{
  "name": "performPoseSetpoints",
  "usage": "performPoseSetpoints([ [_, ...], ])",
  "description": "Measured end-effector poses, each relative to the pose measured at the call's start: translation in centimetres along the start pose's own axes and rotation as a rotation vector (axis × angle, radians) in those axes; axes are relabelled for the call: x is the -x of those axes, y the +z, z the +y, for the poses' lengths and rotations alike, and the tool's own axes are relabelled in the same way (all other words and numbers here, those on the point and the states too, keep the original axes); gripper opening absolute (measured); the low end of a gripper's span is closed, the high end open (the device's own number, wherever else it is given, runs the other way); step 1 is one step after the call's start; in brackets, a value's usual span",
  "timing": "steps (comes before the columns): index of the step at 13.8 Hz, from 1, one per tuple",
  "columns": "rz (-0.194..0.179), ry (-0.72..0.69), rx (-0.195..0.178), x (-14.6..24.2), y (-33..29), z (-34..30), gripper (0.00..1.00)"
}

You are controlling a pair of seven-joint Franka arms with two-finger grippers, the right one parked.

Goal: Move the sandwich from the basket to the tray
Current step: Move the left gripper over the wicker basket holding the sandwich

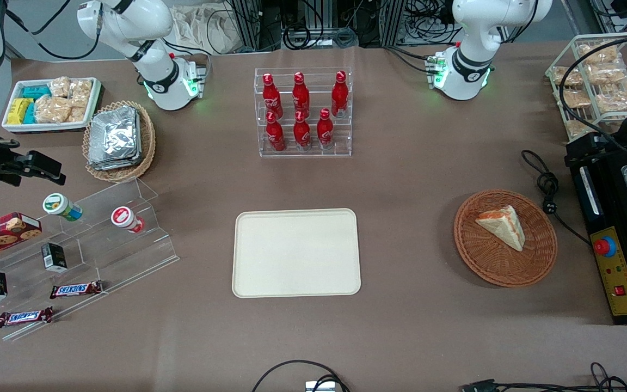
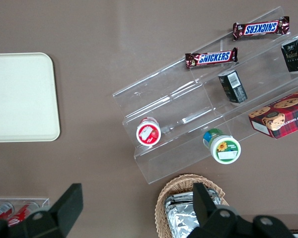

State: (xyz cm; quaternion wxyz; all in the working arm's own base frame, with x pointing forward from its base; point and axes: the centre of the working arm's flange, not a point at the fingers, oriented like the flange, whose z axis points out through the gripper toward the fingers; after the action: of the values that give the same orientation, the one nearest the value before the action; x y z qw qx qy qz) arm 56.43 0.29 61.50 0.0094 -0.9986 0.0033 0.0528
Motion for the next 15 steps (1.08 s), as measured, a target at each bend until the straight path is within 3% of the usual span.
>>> performPoseSetpoints([
  [9, -0.044, -0.202, -0.007, -1.6, 3.1, 1.7, 0.98],
  [15, 0.009, -0.395, 0.001, -2.8, 11.4, 1.8, 0.96],
])
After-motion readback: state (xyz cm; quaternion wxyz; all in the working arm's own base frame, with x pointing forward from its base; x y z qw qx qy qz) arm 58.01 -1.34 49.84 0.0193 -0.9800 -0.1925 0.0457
